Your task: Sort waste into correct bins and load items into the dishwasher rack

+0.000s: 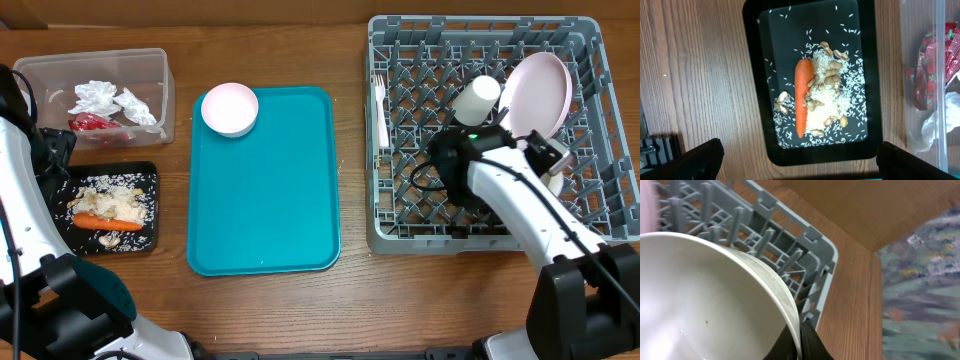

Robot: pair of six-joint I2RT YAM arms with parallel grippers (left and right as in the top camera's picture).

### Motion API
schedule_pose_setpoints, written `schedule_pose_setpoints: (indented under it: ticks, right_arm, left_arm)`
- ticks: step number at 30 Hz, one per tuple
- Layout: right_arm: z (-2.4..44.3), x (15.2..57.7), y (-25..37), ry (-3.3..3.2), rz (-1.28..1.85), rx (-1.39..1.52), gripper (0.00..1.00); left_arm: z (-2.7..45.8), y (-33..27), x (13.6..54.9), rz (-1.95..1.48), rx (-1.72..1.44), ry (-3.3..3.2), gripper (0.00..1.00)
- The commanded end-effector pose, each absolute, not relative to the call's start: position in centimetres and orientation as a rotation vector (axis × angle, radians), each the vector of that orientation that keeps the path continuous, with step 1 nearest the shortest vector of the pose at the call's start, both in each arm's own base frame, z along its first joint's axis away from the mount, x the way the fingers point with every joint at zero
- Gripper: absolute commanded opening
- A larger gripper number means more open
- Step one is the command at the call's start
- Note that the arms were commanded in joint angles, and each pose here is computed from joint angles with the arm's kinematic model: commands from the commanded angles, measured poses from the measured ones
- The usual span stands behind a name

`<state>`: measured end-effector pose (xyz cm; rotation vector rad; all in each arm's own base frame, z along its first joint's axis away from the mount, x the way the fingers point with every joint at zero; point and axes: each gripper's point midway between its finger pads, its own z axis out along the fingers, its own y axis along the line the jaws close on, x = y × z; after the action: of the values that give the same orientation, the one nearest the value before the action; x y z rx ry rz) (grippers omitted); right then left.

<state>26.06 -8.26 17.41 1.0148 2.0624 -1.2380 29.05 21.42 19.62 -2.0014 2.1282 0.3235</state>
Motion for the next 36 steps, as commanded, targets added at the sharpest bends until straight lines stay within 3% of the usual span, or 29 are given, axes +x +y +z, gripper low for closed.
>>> schedule_pose_setpoints:
  ticks: [1,11,19,24,29,34,36]
  right_arm:
    - [18.0,26.6,-6.0,2.055,-1.159,0.947,0.04]
    - [18.0,29.4,2.0,2.131,-0.814,0.865,0.07]
    - [15.4,34.7,6.8,2.393,-0.483,0.630,0.07]
    - [14.7,36.7,5.2,2.434,-0.363,0.685,0.08]
    - [14.1,36.9,2.2,2.501,-0.370,0.699,0.19]
    - [13.9,37.0,1.6,2.572,-0.344,0.617,0.42]
    - [14.5,36.9,1.8,2.588,-0.347,0.583,0.43]
  left_arm:
    - [20.1,21.2,29.0,0.313,-2.011,2.099,1.00]
    - [20.1,21.2,29.0,0.314,-2.011,2.099,1.00]
    - [20.1,21.2,29.0,0.314,-2.012,2.099,1.00]
    - [20.1,21.2,29.0,0.314,-2.011,2.099,1.00]
    - [20.1,21.2,29.0,0.313,-2.012,2.099,1.00]
    - [20.1,21.2,29.0,0.313,-2.012,2.099,1.00]
    - [20.1,21.2,29.0,0.314,-2.011,2.099,1.00]
